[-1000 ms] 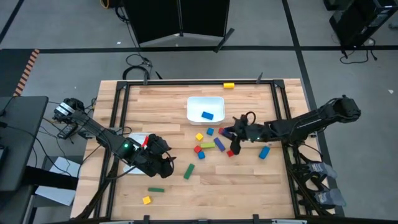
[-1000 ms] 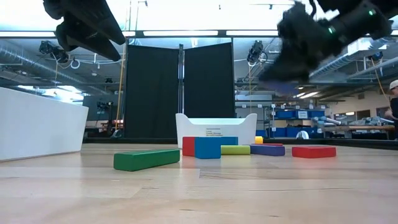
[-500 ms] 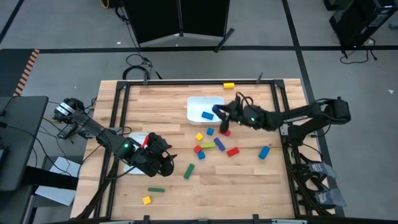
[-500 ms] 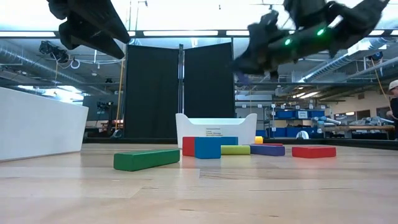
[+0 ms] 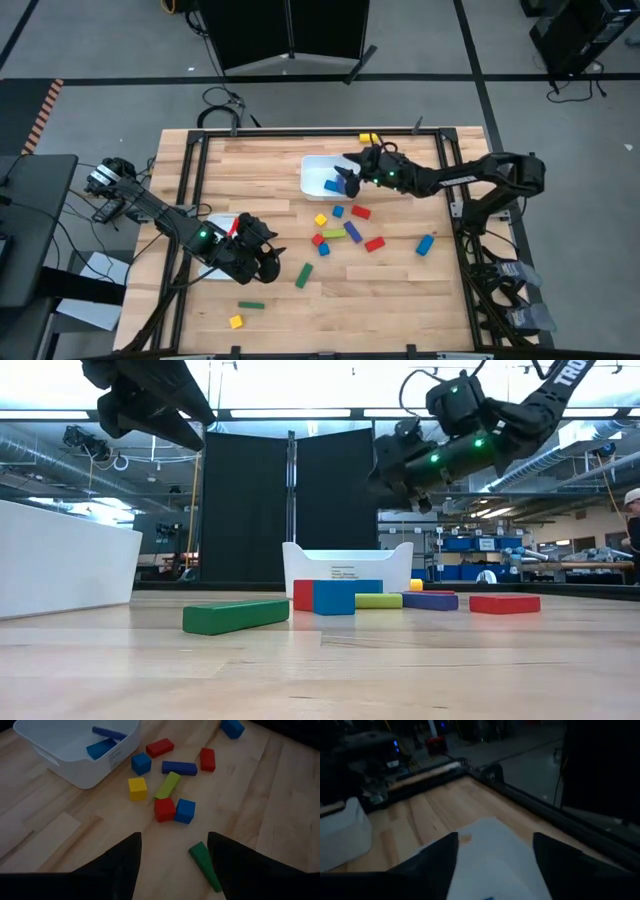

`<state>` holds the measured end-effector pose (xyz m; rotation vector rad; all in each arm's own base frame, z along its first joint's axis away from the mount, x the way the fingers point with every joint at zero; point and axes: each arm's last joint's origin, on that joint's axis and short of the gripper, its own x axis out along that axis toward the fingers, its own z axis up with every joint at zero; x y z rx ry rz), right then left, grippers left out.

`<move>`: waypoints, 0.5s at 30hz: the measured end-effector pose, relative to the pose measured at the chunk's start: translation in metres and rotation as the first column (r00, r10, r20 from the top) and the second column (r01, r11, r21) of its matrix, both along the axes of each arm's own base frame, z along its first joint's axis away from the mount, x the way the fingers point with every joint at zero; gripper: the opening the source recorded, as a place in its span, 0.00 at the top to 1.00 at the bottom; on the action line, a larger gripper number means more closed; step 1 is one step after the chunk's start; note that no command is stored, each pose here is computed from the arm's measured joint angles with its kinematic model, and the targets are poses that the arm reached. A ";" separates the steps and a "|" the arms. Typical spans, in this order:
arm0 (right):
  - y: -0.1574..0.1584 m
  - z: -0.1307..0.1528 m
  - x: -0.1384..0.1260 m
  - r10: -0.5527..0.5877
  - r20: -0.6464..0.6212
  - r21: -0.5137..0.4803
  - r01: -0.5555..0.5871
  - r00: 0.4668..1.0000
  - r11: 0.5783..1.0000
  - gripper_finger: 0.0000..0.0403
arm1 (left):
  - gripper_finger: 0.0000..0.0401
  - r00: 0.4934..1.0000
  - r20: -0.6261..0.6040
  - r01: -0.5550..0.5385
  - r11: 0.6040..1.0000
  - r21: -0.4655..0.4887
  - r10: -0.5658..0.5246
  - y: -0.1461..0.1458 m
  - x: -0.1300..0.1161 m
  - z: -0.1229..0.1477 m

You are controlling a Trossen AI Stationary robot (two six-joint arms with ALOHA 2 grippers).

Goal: Sort blocks by size
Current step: Put the rectangular violet block into the top white bin, then put the rectangular green block into the top white bin

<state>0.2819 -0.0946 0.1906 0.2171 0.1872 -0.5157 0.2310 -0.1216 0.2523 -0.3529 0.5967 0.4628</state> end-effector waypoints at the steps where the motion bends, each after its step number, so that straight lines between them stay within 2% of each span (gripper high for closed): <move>1: 0.001 0.004 -0.002 0.001 0.012 -0.012 -0.001 1.000 1.000 0.30 | 0.41 1.000 0.001 0.000 1.000 -0.001 0.000 0.000 0.000 0.000; 4: 0.007 0.017 -0.009 0.003 0.044 -0.059 0.000 0.999 0.998 0.27 | 0.41 1.000 0.001 0.000 1.000 -0.001 0.000 0.000 0.000 0.000; 8: 0.026 0.037 -0.021 0.059 0.094 -0.133 -0.046 0.994 0.990 0.29 | 0.41 1.000 -0.009 0.004 1.000 0.008 -0.004 -0.002 0.003 -0.004; 15: 0.067 0.057 -0.042 0.215 0.144 -0.226 -0.179 0.966 0.957 0.33 | 0.41 0.981 -0.110 0.170 0.983 0.066 -0.162 -0.013 0.021 -0.026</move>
